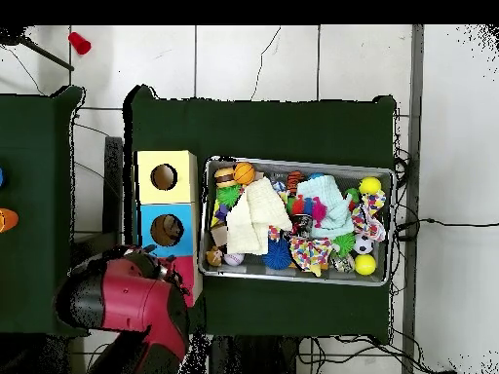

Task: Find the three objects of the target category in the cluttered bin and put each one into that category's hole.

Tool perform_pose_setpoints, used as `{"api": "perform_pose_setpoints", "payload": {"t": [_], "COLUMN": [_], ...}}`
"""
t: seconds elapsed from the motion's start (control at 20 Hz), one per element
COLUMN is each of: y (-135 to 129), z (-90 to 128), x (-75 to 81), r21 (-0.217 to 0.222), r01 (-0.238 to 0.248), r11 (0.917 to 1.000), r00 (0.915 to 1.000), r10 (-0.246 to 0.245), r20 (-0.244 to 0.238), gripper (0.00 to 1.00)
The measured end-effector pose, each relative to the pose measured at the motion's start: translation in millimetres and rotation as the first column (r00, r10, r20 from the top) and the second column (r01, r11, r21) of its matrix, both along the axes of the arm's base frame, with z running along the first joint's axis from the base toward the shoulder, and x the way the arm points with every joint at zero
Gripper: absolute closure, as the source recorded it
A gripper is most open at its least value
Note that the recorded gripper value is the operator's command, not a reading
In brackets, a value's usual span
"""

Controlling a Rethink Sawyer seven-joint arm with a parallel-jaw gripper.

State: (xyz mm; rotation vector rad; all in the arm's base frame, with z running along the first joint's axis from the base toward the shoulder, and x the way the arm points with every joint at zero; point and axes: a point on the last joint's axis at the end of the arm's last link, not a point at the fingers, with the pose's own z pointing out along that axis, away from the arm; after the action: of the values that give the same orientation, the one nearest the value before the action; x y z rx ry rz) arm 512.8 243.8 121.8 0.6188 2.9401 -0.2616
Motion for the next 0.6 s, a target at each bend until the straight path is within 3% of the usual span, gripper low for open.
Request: {"api": "perform_pose_setpoints", "payload": {"t": [0.6], "y": [-99], "z": [18], "x": [33.1], "r21": [-0.015], "r01": [0.127], "r11": [0.9917], "r00": [0.9918], "r10": [-0.127], "r20": [0.016], "gripper": [0.00]}}
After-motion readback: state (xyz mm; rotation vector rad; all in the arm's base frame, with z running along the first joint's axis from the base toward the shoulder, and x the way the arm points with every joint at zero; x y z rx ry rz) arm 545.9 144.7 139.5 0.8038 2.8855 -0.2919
